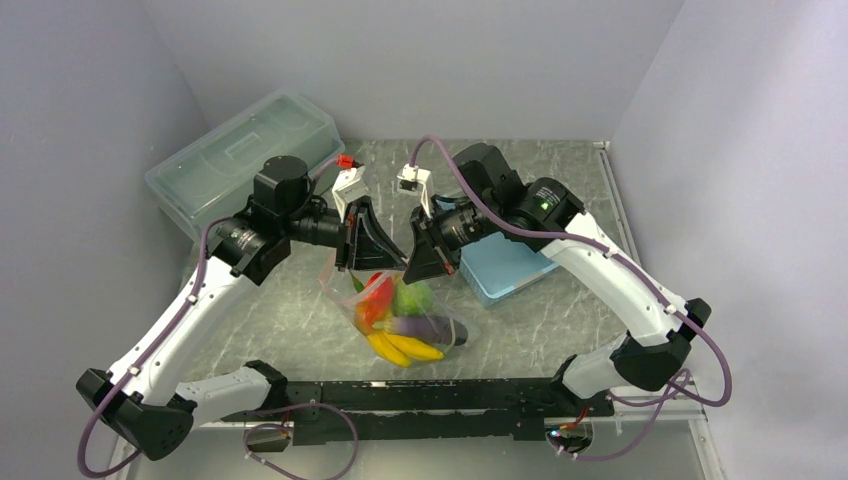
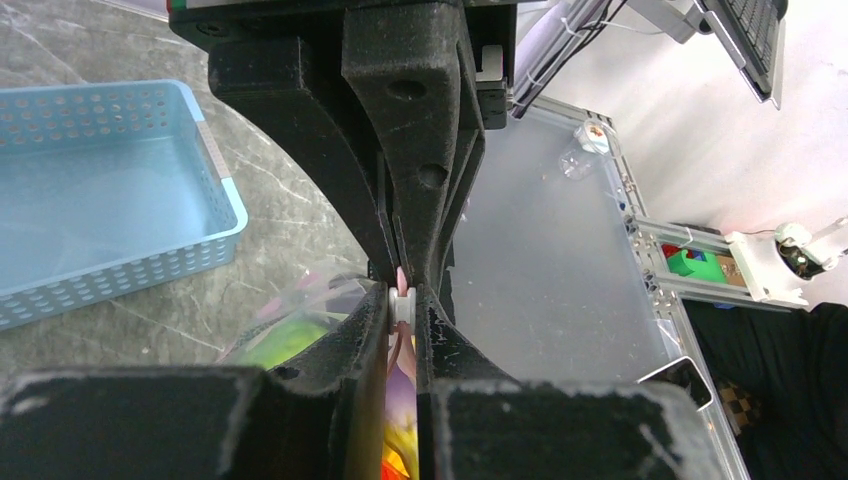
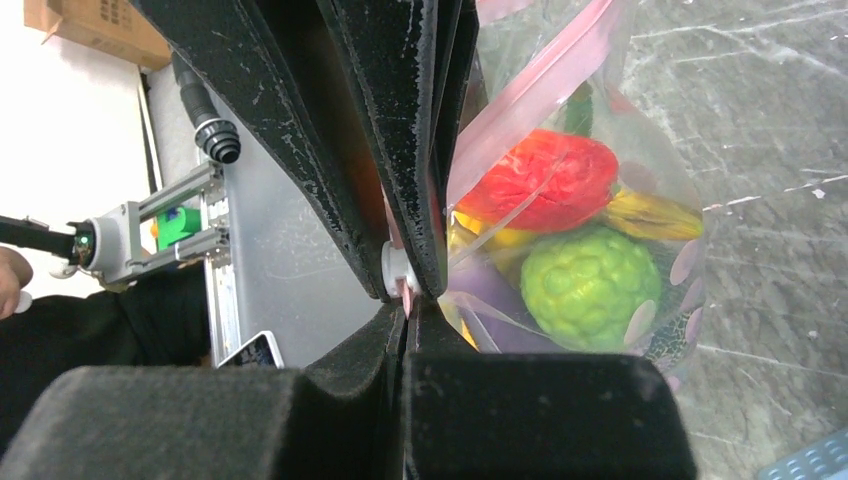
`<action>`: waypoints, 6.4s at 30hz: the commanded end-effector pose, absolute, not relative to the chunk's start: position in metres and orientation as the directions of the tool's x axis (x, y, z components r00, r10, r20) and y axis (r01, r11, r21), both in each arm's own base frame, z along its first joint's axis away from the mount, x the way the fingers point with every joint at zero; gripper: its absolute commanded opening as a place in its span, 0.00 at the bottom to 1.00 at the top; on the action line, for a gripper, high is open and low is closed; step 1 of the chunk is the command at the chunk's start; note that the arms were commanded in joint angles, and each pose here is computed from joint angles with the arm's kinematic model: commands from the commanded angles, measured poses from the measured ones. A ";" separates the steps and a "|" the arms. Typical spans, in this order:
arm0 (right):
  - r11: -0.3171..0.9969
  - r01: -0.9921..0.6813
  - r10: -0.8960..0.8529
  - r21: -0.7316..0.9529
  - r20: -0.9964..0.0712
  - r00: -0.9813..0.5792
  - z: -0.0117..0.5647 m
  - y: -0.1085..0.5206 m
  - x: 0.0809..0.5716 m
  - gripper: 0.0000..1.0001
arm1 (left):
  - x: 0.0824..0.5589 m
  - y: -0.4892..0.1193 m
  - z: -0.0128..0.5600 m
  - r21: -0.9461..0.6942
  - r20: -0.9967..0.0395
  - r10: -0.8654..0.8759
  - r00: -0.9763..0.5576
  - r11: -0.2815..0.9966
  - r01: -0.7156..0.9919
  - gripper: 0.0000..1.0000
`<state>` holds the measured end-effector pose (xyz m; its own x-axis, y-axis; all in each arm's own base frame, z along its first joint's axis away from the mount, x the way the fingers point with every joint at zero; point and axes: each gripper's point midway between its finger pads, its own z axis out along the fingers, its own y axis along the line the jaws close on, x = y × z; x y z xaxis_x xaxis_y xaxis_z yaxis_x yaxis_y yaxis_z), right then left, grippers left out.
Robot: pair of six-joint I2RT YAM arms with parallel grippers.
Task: Place the food in the zip-top bag and seal the zipper
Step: Zip the zipper food storage bag at the center of the board, then place the zipper food storage bag at the center of the board.
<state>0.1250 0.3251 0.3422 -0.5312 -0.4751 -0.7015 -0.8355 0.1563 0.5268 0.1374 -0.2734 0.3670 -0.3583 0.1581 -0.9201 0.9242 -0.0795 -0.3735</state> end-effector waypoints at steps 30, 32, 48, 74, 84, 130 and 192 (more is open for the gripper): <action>0.338 -0.882 -0.203 0.327 -0.890 -0.408 0.424 0.283 0.157 0.00 | 0.134 -0.259 0.363 -0.334 -0.921 0.204 -0.332 0.026 0.942 0.00; 0.364 -0.876 -0.191 0.315 -0.896 -0.401 0.426 0.279 0.160 0.00 | 0.135 -0.258 0.363 -0.328 -0.921 0.207 -0.329 0.039 0.944 0.00; 0.592 -0.775 -0.085 0.220 -0.940 -0.332 0.445 0.242 0.191 0.00 | 0.146 -0.244 0.351 -0.264 -0.921 0.244 -0.303 0.180 0.948 0.00; 0.829 -0.523 0.066 0.199 -0.963 -0.261 0.470 0.194 0.230 0.00 | 0.155 -0.198 0.341 -0.127 -0.920 0.279 -0.276 0.453 0.882 0.00; 0.881 -0.431 0.092 0.196 -0.964 -0.250 0.470 0.179 0.240 0.00 | 0.154 -0.183 0.339 -0.101 -0.916 0.284 -0.282 0.518 0.850 0.00; 0.526 -0.846 -0.082 0.089 -0.985 -0.154 0.458 0.233 0.176 0.00 | 0.198 -0.220 0.424 0.033 -0.987 0.156 -0.044 0.461 0.887 0.95; 0.433 -0.884 -0.005 0.175 -0.981 -0.196 0.479 0.259 0.172 0.00 | 0.171 -0.273 0.381 -0.231 -0.958 0.157 -0.241 0.080 0.970 0.00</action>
